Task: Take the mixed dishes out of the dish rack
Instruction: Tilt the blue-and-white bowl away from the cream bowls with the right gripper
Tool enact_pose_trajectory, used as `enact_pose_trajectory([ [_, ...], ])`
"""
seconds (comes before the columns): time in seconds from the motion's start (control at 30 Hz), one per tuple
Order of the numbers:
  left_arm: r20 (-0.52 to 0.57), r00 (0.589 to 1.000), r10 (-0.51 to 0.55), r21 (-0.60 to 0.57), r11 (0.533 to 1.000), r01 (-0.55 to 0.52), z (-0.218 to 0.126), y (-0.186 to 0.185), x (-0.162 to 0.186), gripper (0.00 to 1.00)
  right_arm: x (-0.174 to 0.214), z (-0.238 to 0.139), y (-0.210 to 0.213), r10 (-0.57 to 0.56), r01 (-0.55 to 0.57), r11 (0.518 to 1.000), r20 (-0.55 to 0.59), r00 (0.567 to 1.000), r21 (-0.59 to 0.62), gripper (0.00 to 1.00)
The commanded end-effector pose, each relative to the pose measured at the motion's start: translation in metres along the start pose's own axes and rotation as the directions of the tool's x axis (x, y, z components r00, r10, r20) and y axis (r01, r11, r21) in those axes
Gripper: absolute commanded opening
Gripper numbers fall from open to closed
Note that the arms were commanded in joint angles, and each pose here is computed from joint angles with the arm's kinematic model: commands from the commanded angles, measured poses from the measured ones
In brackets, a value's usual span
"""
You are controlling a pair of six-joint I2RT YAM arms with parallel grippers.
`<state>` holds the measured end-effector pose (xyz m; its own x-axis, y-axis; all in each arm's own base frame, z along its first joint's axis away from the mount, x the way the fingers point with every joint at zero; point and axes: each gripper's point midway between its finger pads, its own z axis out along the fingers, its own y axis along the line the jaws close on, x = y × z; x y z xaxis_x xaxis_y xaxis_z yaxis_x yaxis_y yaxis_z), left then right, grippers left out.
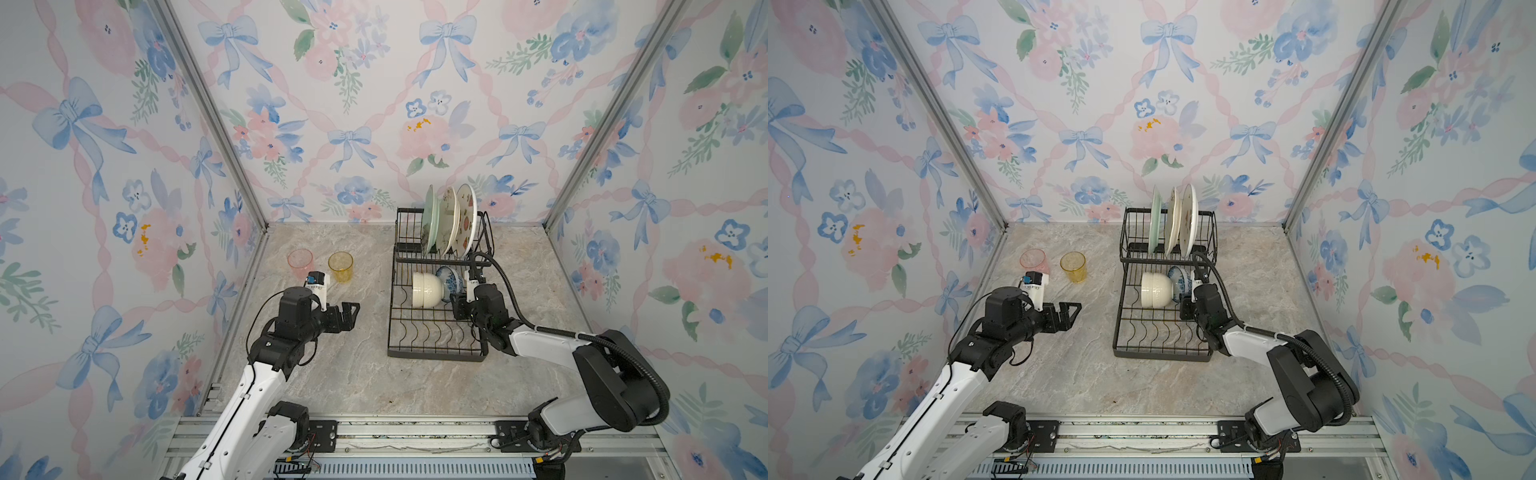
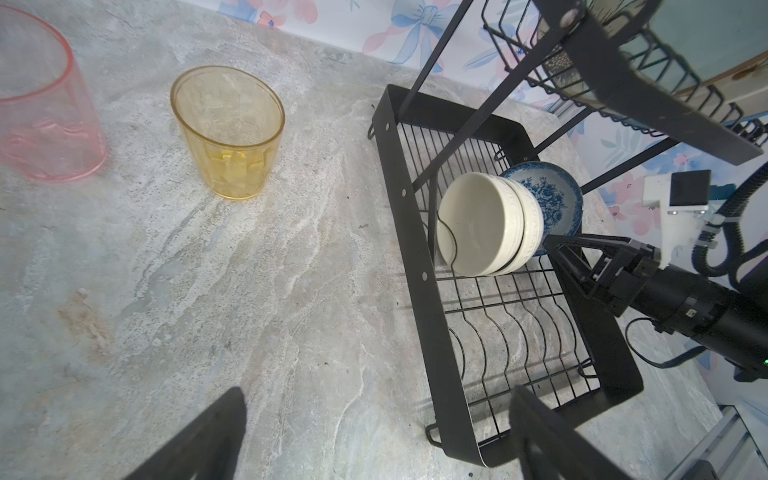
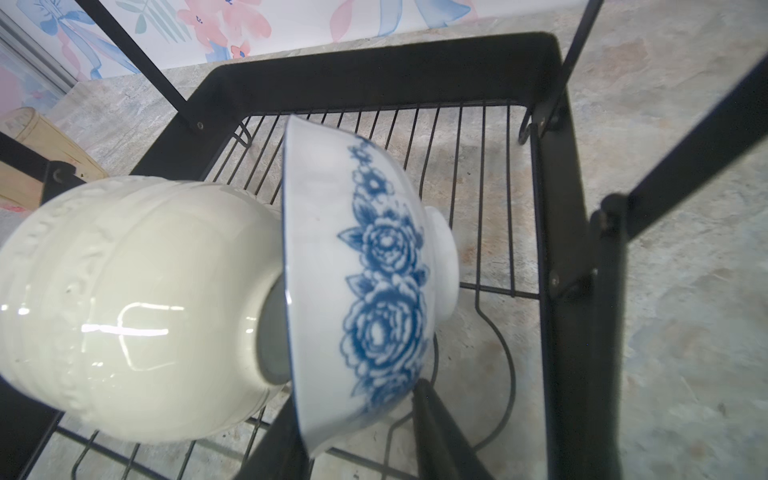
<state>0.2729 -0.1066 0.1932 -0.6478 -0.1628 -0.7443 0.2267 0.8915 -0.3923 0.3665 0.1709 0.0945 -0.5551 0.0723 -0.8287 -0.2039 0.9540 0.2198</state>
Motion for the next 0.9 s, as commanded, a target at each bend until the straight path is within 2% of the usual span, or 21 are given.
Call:
enact_pose_trajectory([
  [0.0, 0.006, 1.0, -0.006, 0.012, 1.0, 0.006, 0.001, 0.0, 0.0, 0.98, -0.009, -0.007, 0.002, 0.009, -0.009, 1.0, 0.022, 1.0, 0.009, 0.38],
  [0.3, 0.005, 1.0, -0.006, 0.013, 1.0, 0.006, 0.001, 0.0, 0.001, 0.98, -0.008, -0.009, -0.011, 0.024, -0.025, 0.996, 0.011, 1.0, 0.088, 0.27],
  [0.43, 0.008, 1.0, -0.006, 0.012, 1.0, 0.006, 0.001, 0.0, 0.0, 0.98, -0.005, -0.009, -0.018, 0.031, -0.031, 0.99, 0.003, 1.0, 0.136, 0.18],
  [0.63, 0.005, 1.0, -0.006, 0.012, 1.0, 0.006, 0.001, 0.0, 0.001, 0.98, -0.004, -0.011, -0.023, 0.04, -0.04, 0.984, 0.007, 0.999, 0.173, 0.16],
  [0.73, 0.005, 1.0, -0.006, 0.012, 1.0, 0.006, 0.001, 0.0, 0.001, 0.98, -0.004, -0.011, -0.026, 0.043, -0.042, 0.979, 0.001, 0.999, 0.197, 0.16],
  [0.87, 0.006, 1.0, -0.007, 0.011, 1.0, 0.007, 0.001, 0.0, 0.001, 0.98, -0.006, -0.015, -0.023, 0.053, -0.053, 0.982, 0.0, 0.999, 0.183, 0.32],
])
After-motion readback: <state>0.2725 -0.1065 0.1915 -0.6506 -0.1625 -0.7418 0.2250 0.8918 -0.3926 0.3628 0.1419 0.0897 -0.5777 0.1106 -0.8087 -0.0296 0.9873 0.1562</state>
